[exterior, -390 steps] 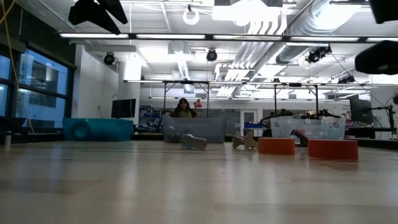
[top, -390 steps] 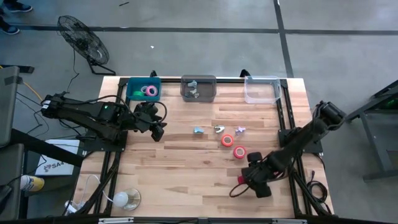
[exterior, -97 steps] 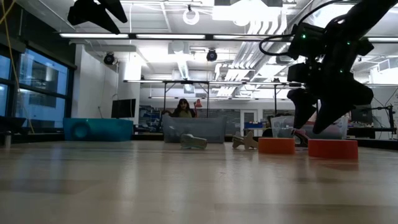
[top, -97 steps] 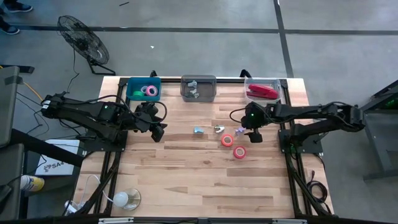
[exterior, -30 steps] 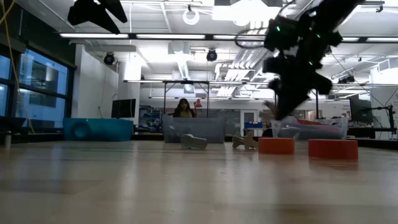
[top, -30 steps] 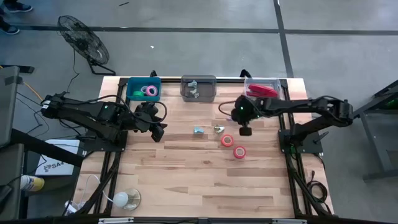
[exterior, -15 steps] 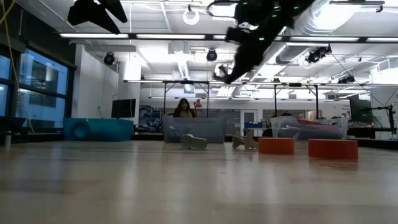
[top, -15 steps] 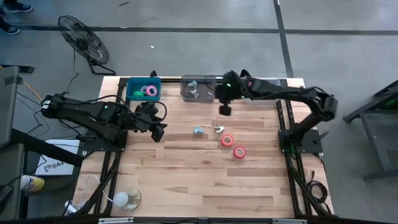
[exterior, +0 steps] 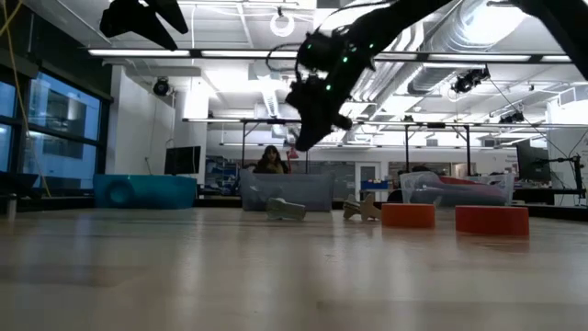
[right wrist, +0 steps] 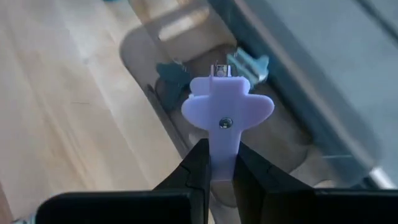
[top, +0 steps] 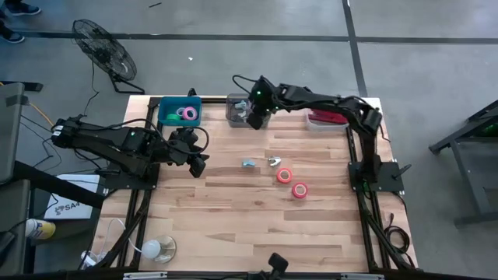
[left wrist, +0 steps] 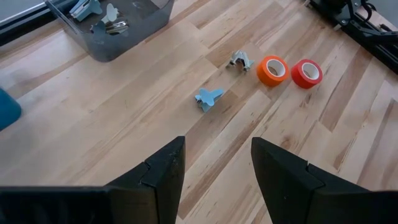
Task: Pick and place Stapler, Stapler remover, tape
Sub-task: Put the purple staple remover into the black bin, then put the white staple remover into the black bin
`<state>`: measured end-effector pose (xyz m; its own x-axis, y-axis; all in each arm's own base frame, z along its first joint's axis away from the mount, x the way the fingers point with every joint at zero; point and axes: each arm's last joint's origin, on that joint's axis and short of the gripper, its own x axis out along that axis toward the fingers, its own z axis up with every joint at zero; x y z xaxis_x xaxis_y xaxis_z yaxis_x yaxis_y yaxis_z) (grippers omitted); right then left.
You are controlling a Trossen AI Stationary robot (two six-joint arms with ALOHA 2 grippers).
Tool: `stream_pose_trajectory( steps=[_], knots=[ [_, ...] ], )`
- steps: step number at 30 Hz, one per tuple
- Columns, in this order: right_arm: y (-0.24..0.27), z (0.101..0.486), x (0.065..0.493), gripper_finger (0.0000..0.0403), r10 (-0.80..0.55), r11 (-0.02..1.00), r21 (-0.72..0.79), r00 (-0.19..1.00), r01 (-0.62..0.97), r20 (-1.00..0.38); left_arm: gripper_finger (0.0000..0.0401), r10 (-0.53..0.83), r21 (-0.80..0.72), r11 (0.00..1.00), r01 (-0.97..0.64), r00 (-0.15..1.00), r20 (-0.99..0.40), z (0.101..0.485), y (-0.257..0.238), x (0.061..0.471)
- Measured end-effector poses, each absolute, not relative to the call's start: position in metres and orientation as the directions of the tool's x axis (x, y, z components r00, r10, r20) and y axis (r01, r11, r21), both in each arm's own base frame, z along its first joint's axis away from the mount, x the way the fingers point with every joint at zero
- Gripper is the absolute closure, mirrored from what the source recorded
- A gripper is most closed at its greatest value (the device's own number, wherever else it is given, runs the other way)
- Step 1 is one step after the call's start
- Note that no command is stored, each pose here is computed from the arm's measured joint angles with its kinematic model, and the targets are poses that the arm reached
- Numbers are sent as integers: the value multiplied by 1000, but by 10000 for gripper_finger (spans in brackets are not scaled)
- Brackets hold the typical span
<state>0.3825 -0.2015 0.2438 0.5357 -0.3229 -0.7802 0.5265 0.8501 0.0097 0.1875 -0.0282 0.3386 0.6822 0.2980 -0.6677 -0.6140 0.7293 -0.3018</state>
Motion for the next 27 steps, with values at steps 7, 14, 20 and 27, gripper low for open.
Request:
stream_pose_trajectory(
  steps=[7, 14, 20, 27],
  knots=[
    [-215, 209, 386, 370, -269, 794, 63, 443, 604, -855, 219, 298, -302, 729, -614, 682, -668, 339, -28, 187],
    [-224, 198, 380, 370, -225, 780, 82, 401, 620, -888, 219, 298, -302, 729, -614, 682, -668, 339, -28, 187],
    [-223, 197, 379, 322, -219, 780, 80, 390, 621, -894, 219, 298, -302, 730, -614, 682, -668, 339, -28, 187],
    [-223, 197, 379, 293, -216, 782, 81, 390, 618, -895, 219, 298, -302, 730, -614, 682, -668, 339, -28, 187]
  ],
)
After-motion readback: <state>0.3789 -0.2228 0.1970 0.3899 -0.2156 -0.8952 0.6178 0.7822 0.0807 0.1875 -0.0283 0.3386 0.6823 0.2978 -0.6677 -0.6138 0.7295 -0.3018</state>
